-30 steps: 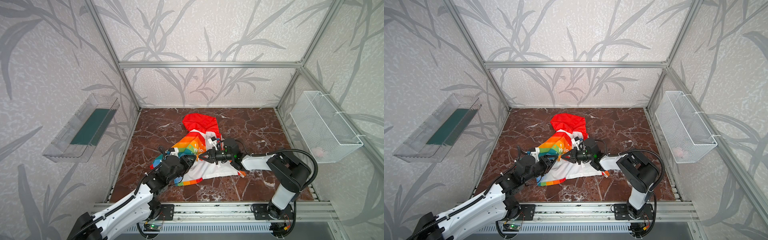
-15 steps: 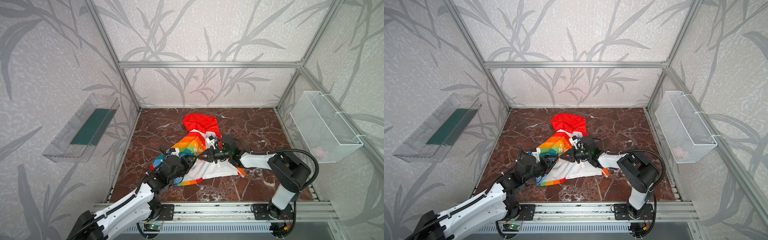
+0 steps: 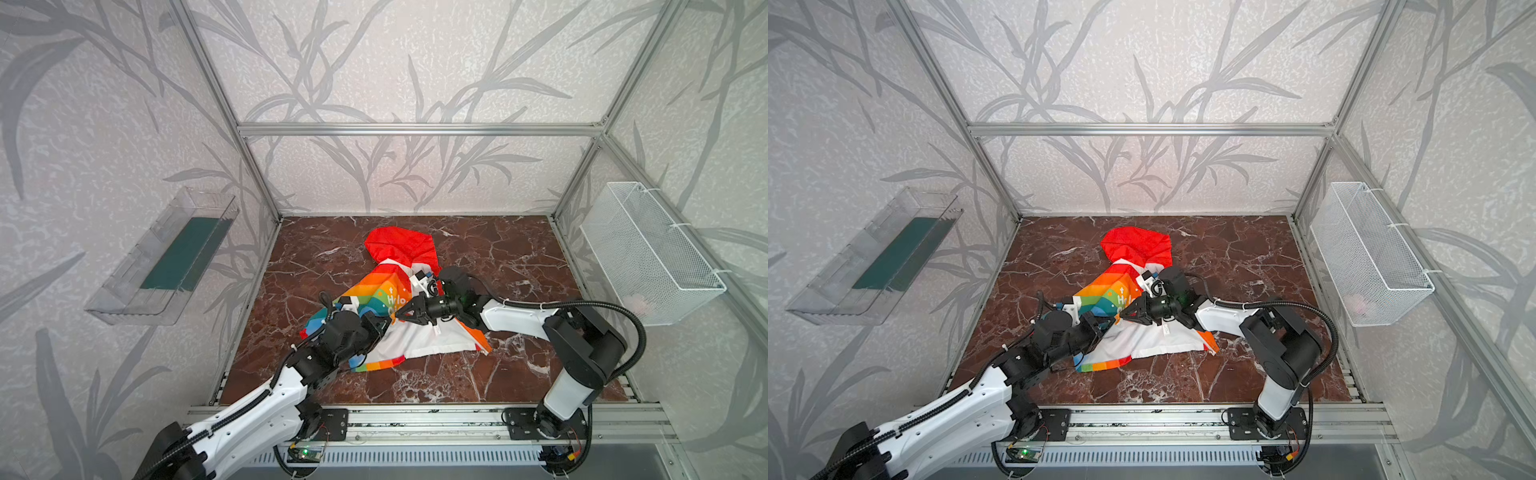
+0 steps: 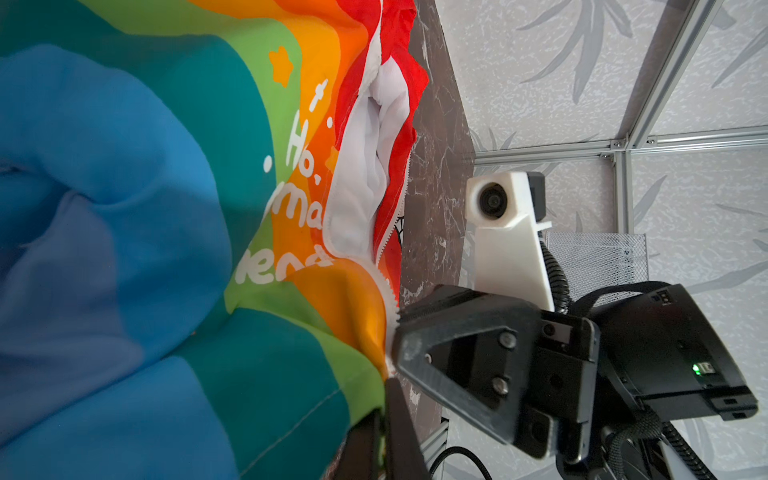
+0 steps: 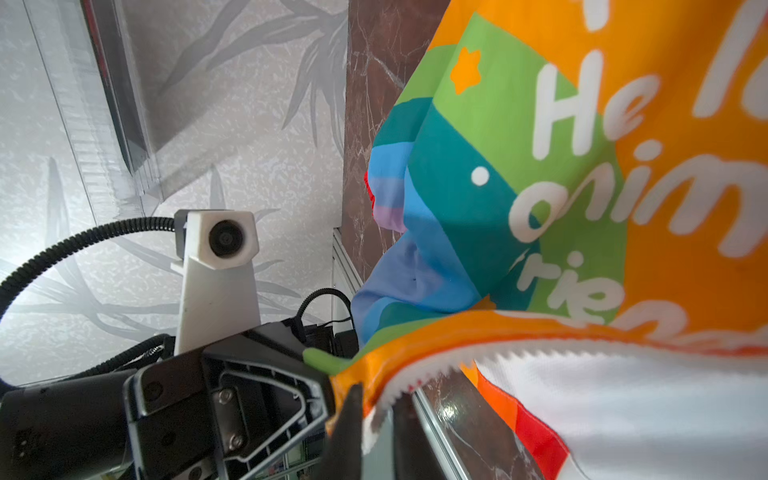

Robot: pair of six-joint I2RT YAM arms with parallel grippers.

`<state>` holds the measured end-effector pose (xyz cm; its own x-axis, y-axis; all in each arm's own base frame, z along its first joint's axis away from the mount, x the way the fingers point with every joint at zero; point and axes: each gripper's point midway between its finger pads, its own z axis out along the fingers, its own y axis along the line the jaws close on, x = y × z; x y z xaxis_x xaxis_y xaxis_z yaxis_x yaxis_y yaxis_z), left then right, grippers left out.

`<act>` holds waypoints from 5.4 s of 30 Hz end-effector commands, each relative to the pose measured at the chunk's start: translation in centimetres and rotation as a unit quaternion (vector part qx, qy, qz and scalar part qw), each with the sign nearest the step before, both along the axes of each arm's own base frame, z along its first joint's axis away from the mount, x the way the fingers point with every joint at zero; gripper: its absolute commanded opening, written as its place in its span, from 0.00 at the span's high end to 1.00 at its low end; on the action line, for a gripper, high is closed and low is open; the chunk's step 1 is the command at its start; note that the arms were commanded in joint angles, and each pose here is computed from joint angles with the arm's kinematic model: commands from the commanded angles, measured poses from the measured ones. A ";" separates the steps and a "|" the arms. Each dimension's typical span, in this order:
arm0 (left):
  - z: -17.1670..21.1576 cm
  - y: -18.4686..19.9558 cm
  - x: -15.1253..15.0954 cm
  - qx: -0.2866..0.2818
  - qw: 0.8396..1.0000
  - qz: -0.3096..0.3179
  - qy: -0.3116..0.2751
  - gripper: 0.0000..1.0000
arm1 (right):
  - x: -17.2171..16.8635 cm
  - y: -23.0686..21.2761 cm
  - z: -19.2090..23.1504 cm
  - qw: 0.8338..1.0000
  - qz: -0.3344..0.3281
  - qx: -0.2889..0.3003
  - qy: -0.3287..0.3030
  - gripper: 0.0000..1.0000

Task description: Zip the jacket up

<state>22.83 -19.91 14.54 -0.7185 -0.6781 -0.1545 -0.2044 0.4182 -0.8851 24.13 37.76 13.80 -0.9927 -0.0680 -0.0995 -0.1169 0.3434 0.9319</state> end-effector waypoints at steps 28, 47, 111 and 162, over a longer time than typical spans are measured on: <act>0.8 -0.1 0.3 0.019 1.000 -0.007 -0.009 1.00 | -4.0 -27.4 -10.3 0.862 -0.046 -0.503 0.048 0.71; 0.5 0.0 0.5 0.026 1.000 -0.003 -0.004 1.00 | -3.8 -25.4 -12.7 0.883 -0.025 -0.463 0.079 0.75; 15.7 -1.4 12.2 -0.015 0.946 -0.011 -0.324 1.00 | 8.5 -8.6 22.1 0.689 -0.334 0.132 -0.630 1.00; 30.4 -2.5 5.7 0.102 0.651 0.024 -0.751 1.00 | 5.5 -6.3 27.2 0.770 -0.258 0.316 -0.491 1.00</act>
<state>29.74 -22.91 42.11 0.2783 -0.5215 -0.8066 0.8128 0.5754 -0.0916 31.30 32.50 37.01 -0.3589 0.6344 -0.6846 -0.8146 0.1451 0.5616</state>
